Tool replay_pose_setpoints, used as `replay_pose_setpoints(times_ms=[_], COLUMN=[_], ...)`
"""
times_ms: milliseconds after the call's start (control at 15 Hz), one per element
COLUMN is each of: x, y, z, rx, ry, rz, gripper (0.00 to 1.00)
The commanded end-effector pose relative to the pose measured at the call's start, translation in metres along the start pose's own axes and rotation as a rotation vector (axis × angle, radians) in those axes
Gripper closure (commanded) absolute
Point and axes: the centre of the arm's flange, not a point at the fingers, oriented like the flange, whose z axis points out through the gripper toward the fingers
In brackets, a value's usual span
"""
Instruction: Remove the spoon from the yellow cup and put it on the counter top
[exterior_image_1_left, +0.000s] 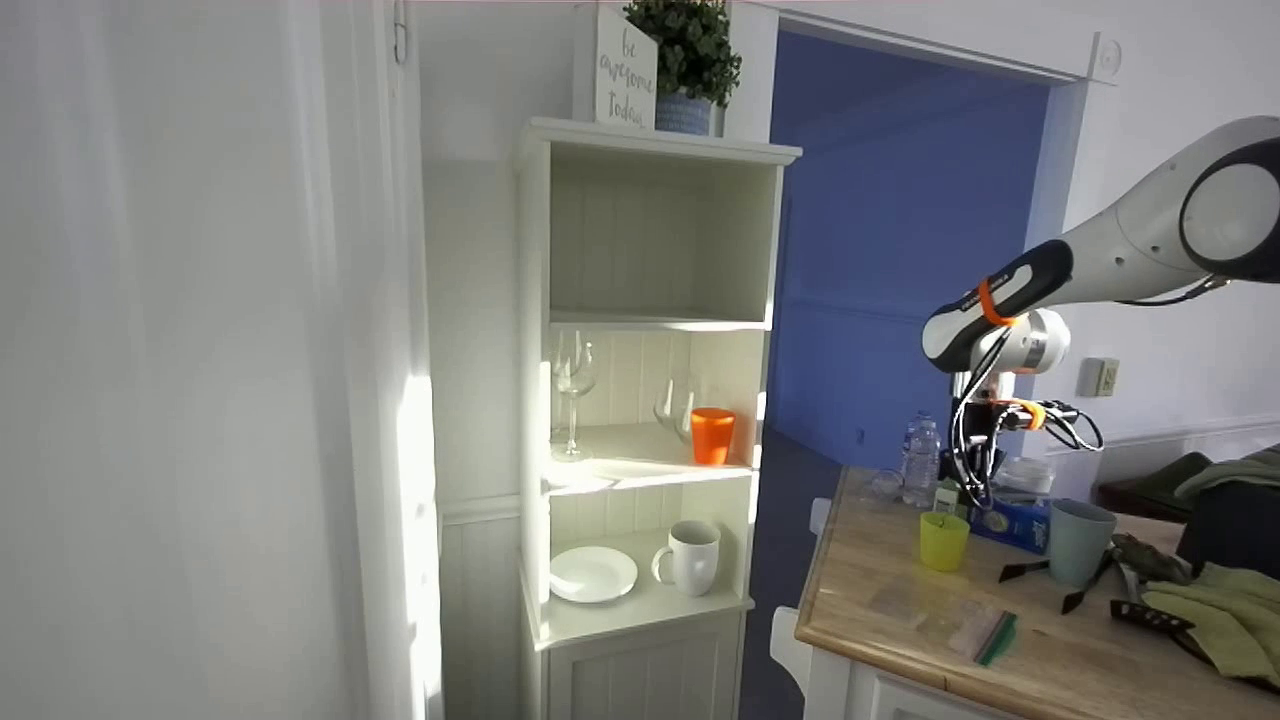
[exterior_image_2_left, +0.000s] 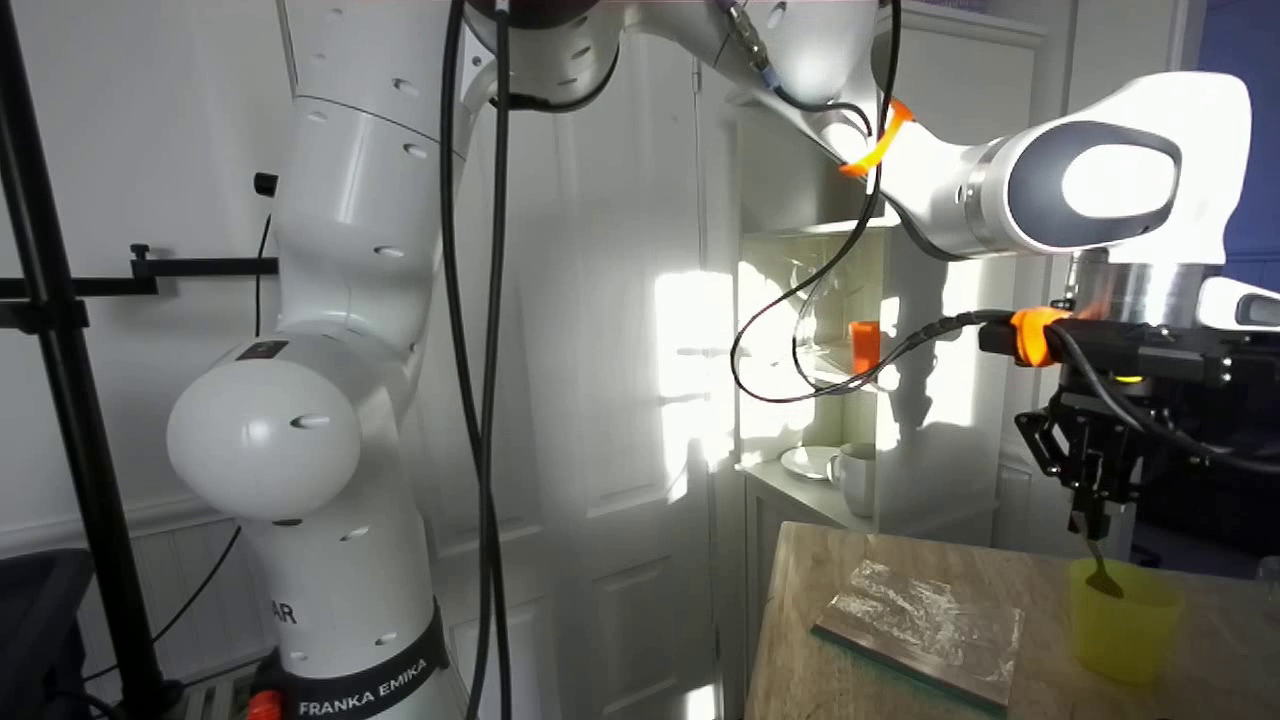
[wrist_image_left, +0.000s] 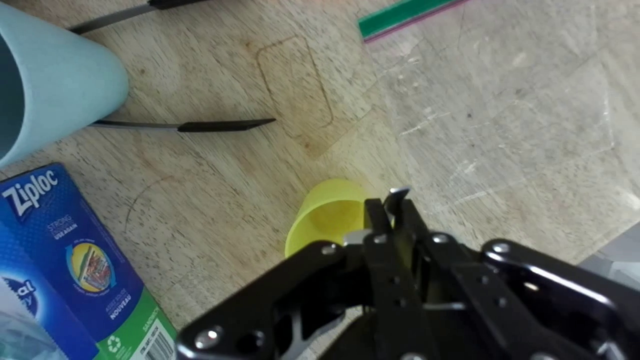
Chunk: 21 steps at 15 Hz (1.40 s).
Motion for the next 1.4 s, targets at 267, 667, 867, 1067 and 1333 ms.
replay_pose_setpoints(times_ms=[267, 667, 867, 1067, 1333], x=[-0.022, -0.026, -0.025, -0.034, -0.049], y=[0.007, 0.028, 0.055, 0.072, 0.085], z=[-0.069, -0.089, -0.078, -0.053, -0.015], rx=[0.063, 0.087, 0.082, 0.121, 0.081], ry=[0.032, 0.296, 0.414, 0.455, 0.555], rz=[0.091, 0.184, 0.265, 0.339, 0.382], gripper=[0.98, 0.98, 0.98, 0.98, 0.98])
